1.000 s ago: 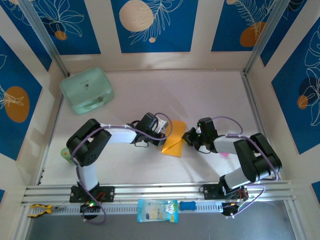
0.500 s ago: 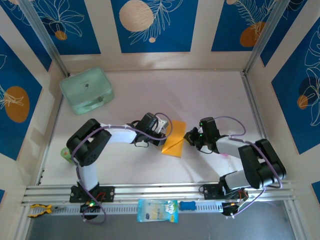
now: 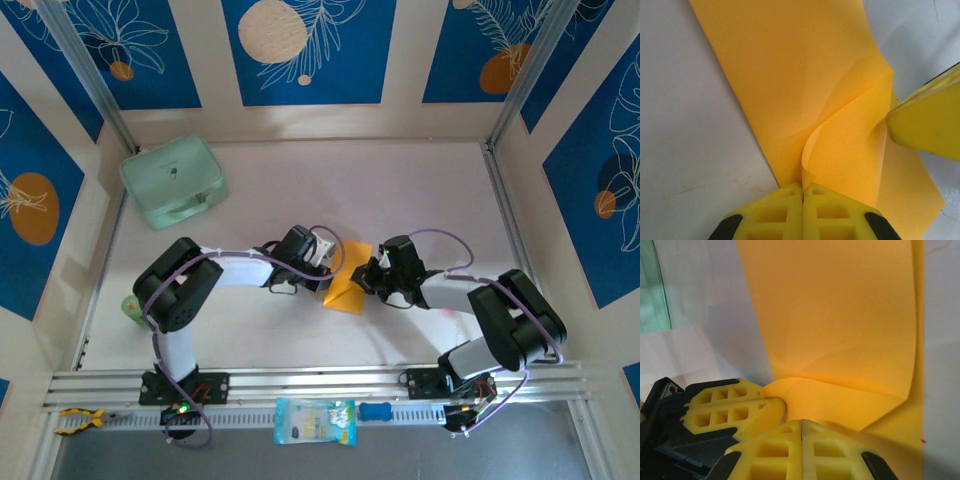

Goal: Fold a paper plane with a square sheet of paper (pick it up from the middle)
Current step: Fold the triangle a second time at the center of the table.

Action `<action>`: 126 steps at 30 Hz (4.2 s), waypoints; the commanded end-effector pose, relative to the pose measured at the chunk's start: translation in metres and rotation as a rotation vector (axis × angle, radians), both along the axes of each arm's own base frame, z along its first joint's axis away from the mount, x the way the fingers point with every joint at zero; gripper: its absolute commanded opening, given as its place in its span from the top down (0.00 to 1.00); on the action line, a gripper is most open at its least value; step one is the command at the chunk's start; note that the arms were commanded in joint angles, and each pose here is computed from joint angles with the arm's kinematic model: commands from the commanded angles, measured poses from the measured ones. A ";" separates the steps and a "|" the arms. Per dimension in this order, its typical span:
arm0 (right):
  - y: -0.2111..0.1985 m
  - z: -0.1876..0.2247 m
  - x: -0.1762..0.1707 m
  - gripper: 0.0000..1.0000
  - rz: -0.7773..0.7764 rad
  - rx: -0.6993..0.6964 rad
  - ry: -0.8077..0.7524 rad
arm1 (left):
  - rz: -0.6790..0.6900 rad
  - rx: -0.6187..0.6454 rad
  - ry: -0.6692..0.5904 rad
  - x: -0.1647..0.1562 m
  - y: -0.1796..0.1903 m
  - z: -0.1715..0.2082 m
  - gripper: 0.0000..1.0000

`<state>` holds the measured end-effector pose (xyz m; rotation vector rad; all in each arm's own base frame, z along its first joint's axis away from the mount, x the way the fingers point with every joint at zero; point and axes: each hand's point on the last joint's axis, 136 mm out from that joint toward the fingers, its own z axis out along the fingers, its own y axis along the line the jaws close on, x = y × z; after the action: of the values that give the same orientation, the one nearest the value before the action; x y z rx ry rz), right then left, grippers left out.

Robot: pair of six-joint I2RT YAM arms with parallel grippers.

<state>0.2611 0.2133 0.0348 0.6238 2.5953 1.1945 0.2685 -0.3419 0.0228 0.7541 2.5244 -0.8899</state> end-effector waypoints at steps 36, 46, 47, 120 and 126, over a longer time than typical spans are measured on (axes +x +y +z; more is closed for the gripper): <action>-0.006 -0.041 -0.017 0.98 0.159 -0.029 0.090 | 0.143 -0.019 0.052 -0.003 0.023 0.044 0.67; -0.009 -0.038 -0.013 0.98 0.171 -0.010 0.097 | -0.050 -0.219 0.198 -0.034 -0.024 0.069 0.87; -0.010 -0.039 -0.013 0.98 0.167 -0.010 0.098 | -0.070 -0.223 0.217 -0.037 -0.030 0.068 0.88; -0.013 -0.042 -0.017 0.98 0.145 -0.022 0.117 | -0.141 0.084 0.417 -0.091 0.001 0.003 0.89; -0.010 -0.041 -0.017 0.98 0.150 -0.016 0.116 | -0.130 -0.046 0.326 -0.076 -0.015 0.046 0.90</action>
<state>0.2607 0.2133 0.0151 0.4234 2.6962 1.2937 0.1897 -0.3479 0.0380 0.8319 2.8383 -1.1053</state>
